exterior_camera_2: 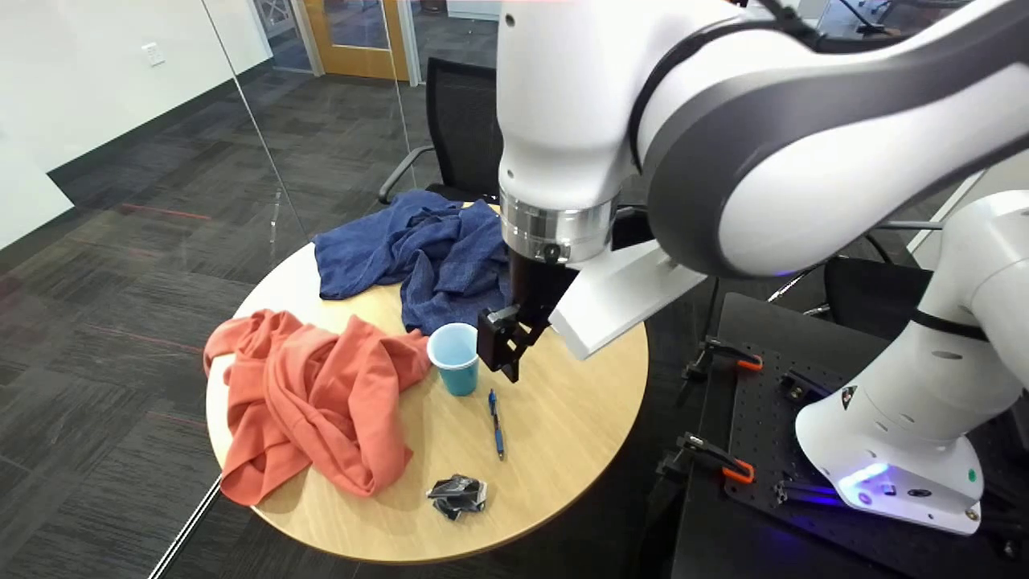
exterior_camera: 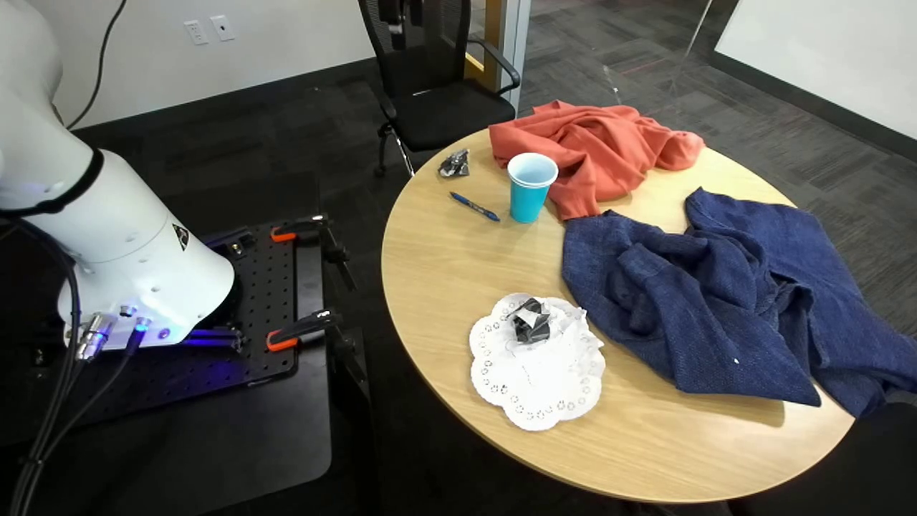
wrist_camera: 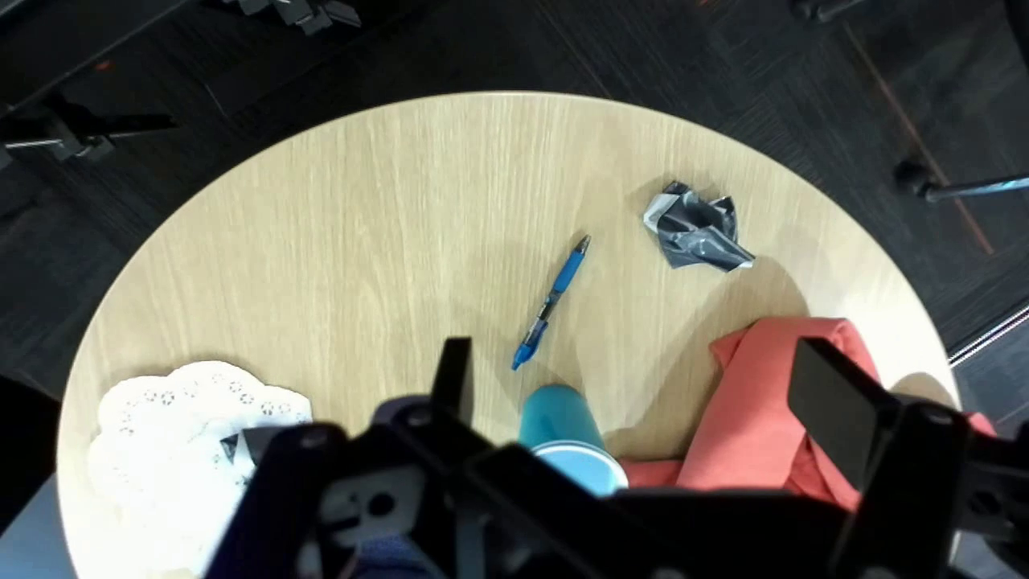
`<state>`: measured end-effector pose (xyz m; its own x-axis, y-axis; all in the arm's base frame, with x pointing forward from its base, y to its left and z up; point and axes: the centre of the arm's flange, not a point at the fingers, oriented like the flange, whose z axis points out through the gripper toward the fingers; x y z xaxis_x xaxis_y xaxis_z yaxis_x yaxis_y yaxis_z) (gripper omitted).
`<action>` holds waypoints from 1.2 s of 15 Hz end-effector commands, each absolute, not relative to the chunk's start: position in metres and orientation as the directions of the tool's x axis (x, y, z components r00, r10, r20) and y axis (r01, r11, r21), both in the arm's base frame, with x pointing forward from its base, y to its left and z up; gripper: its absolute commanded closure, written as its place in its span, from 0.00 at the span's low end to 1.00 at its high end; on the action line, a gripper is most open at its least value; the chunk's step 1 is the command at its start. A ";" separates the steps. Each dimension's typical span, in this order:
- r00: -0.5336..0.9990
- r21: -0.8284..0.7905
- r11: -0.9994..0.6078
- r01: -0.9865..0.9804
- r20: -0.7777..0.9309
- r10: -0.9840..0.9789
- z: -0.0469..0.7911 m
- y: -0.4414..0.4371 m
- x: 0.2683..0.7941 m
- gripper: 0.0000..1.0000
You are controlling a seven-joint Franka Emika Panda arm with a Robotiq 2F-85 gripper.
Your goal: Put the pen in the cup
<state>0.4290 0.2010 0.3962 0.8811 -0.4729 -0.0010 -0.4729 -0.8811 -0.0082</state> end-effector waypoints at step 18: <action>0.723 -0.041 -0.722 -0.691 0.005 -0.691 0.235 0.163 0.494 0.00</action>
